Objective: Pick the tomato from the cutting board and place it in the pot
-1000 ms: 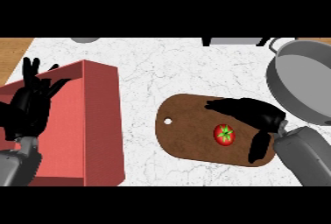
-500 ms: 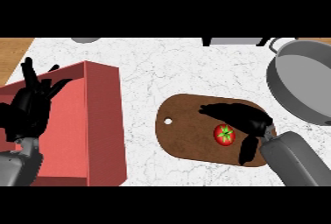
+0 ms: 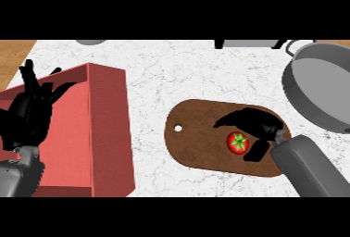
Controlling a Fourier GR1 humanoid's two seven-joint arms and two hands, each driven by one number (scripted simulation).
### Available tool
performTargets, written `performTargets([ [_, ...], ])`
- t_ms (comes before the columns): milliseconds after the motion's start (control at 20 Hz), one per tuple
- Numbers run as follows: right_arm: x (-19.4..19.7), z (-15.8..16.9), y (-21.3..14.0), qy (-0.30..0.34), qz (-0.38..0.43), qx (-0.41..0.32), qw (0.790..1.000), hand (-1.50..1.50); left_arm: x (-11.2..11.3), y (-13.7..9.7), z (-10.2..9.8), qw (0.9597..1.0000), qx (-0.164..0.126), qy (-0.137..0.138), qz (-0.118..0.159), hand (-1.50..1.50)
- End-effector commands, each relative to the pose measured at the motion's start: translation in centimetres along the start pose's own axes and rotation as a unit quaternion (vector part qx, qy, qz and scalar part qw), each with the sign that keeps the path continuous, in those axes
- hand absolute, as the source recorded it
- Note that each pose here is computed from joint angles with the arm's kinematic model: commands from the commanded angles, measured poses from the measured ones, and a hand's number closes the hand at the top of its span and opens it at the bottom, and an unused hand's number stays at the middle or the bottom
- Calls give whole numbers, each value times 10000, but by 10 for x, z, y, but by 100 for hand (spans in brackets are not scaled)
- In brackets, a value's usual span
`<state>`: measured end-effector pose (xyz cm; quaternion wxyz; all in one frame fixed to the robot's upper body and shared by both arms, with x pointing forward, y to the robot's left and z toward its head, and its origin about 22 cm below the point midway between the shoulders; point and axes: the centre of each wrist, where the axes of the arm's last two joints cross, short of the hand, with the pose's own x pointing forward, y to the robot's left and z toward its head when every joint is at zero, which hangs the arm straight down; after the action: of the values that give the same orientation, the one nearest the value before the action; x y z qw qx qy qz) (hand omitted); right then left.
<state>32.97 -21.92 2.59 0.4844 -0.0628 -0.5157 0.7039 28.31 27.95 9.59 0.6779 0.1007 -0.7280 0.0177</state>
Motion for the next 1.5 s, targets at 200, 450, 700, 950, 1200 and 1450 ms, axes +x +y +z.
performTargets([
  [200, -2, 0, 18, -465, 452, -18, 9979, 150, -2, 2, -4, 9998, 44, 101, 177, 0],
  [450, -11, -14, 27, -556, 460, 28, 9974, 150, -18, -10, 0, 9998, -12, 122, 154, 0],
  [700, 17, 20, 48, 37, 141, -314, 9994, 150, -16, 16, 4, 9996, 149, 185, 141, 0],
  [950, 40, 63, 81, 675, -32, -861, 9940, 150, -21, 5, 6, 9995, 190, 231, 127, 0],
  [1200, 59, 105, 78, 682, -349, -1712, 9823, 150, 4, 3, 5, 9996, 135, 76, 215, 0],
  [1450, 67, 147, 26, 700, -575, -3516, 9318, 150, -11, 9, -2, 9994, 266, 194, 64, 0],
])
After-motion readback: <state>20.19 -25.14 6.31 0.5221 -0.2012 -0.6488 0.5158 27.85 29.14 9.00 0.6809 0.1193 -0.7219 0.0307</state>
